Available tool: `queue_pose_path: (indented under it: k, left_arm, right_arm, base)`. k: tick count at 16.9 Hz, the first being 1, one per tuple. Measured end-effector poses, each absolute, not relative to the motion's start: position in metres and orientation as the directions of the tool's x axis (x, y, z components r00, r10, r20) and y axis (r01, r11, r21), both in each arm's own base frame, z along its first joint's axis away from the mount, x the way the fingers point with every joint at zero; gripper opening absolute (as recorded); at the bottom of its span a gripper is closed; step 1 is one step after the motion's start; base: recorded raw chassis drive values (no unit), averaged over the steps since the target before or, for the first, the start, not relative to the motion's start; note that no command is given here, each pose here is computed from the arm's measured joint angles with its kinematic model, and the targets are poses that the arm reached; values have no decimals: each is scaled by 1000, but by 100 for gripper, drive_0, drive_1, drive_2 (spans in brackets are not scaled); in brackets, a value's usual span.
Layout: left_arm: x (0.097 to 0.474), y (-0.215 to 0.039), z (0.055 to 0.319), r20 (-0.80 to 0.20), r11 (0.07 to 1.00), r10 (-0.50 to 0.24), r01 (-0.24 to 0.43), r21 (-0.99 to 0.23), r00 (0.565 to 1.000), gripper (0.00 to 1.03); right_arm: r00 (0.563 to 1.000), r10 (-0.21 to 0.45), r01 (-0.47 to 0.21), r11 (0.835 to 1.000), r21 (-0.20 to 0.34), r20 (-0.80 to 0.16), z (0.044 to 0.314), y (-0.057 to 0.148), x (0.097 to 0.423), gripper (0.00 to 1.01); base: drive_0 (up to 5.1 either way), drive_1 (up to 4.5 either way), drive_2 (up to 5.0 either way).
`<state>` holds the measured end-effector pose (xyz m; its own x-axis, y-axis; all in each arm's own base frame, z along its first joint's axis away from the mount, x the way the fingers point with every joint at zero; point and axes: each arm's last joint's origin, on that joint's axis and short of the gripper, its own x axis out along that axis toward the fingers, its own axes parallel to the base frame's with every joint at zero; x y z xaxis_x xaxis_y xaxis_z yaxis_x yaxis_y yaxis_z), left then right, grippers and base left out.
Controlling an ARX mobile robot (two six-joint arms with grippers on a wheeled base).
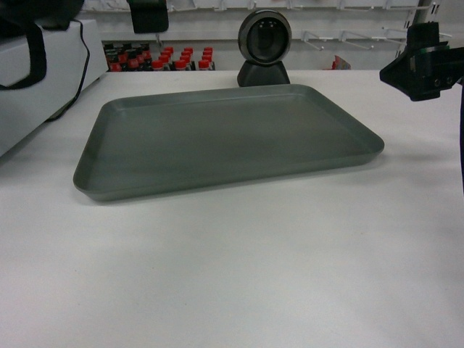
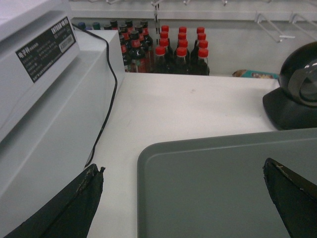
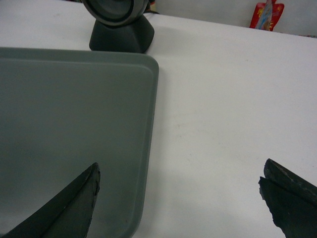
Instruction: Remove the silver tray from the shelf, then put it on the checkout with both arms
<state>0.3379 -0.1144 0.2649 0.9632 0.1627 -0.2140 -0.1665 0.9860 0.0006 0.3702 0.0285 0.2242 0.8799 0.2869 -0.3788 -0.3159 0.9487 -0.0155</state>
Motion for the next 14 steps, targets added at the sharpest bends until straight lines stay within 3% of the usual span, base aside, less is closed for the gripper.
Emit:
queue_pose_path:
  k: [5, 6, 7, 8, 9, 11, 14]
  left_arm:
    - [315, -103, 291, -133, 973, 208, -218, -68, 969, 98]
    - [312, -101, 293, -118, 970, 219, -229, -76, 968, 98]
    - [311, -99, 292, -86, 974, 202, -209, -91, 976, 96]
    - [304, -90, 285, -26, 991, 100, -102, -91, 995, 85]
    - [288, -79, 272, -6, 997, 39, -40, -62, 999, 75]
    - [259, -58, 256, 29, 999, 7, -6, -34, 1000, 53]
    - [227, -37, 224, -7, 1000, 6, -6, -16, 1000, 20]
  right_arm:
    - [919, 322, -317, 947, 60, -225, 259, 23, 338, 98]
    - [969, 233, -233, 972, 15, -86, 268, 24, 330, 91]
    - [994, 110, -110, 994, 0, -11, 267, 21, 312, 80]
    - [999, 40, -40, 999, -1, 9, 259, 18, 292, 69]
    - [1000, 5, -5, 1000, -1, -2, 251, 14, 274, 58]
    - [1000, -8, 8, 1000, -2, -23, 239, 11, 242, 36]
    - [1000, 3, -3, 1000, 0, 20, 226, 1, 211, 3]
  base:
    - [0, 0, 0]
    - [0, 0, 0]
    - [0, 0, 0]
    - [0, 0, 0]
    - [0, 0, 0]
    - [0, 0, 0]
    - [0, 0, 0]
